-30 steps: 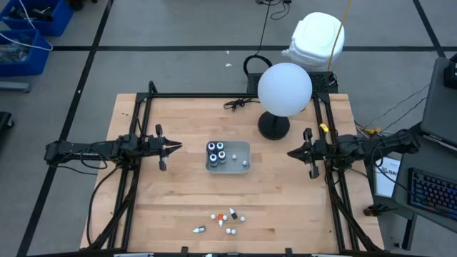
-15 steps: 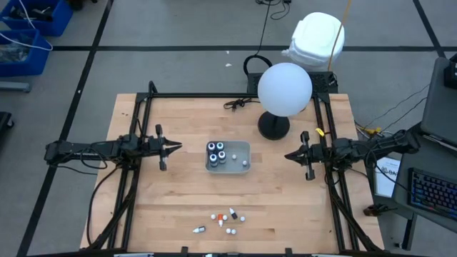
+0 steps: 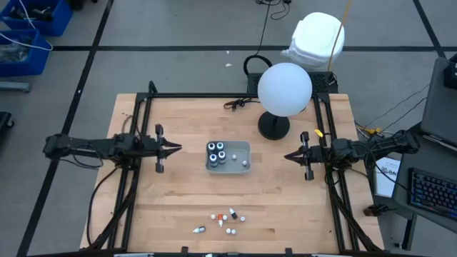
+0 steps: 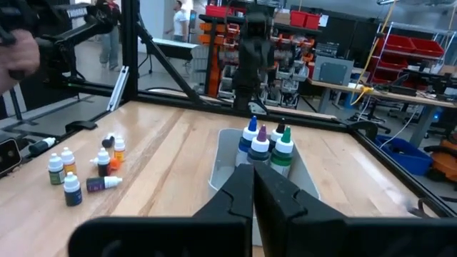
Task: Pick & Place food coloring
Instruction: Put the left small orange food coloring bottle into the gray bin
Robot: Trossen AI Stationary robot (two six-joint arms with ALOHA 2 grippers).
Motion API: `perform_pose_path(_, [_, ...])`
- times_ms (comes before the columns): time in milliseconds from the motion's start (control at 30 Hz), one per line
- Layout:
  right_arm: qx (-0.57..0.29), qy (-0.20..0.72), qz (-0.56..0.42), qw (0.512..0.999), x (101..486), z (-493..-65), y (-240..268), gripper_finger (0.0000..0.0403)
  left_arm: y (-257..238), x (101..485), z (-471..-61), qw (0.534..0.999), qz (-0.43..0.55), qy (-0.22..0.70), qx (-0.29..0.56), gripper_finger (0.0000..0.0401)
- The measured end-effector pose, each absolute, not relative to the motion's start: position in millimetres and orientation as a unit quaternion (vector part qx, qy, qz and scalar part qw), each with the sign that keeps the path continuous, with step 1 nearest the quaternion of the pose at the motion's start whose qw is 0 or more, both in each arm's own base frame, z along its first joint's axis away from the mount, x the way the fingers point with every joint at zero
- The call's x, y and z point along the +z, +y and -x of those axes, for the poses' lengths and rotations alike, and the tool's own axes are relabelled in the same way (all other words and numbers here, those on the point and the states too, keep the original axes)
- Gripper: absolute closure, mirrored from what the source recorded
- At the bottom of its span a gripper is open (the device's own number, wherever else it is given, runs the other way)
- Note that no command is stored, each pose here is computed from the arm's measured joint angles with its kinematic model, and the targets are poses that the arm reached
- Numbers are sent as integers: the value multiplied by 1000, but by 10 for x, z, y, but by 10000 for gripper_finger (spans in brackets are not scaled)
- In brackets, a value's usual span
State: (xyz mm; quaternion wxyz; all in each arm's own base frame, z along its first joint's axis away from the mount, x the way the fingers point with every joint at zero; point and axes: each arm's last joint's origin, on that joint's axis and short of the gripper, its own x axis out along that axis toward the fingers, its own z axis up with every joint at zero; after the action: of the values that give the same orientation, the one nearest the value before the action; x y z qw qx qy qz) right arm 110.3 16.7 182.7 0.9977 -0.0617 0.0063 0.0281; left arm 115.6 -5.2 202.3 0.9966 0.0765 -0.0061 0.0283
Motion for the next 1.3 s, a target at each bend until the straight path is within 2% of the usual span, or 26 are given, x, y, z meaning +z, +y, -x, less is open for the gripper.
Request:
perform_pose_path(67, [28, -1, 61, 998, 1841, -1103, 167, 403, -96, 2234, -1185, 997, -80, -1, 22, 359])
perform_pose_path(300, [27, -23, 57, 998, 1884, -1102, 167, 403, -319, 2882, -1478, 987, -120, 99, 25, 359])
perform_pose_path(600, [26, -27, 55, 998, 1893, -1102, 167, 403, -813, 3320, -2164, 953, -163, 255, -17, 359])
perform_pose_path(833, [25, -35, 60, 997, 1909, -1101, 166, 403, -1167, 3382, -2685, 927, -168, 335, -27, 359])
perform_pose_path(967, [24, -40, 65, 997, 1918, -1100, 166, 403, -1364, 3314, -2955, 925, -128, 355, -40, 359])
perform_pose_path(1300, [24, -37, 68, 997, 1912, -1100, 166, 403, -1938, 2835, -3394, 894, -56, 437, -86, 359])
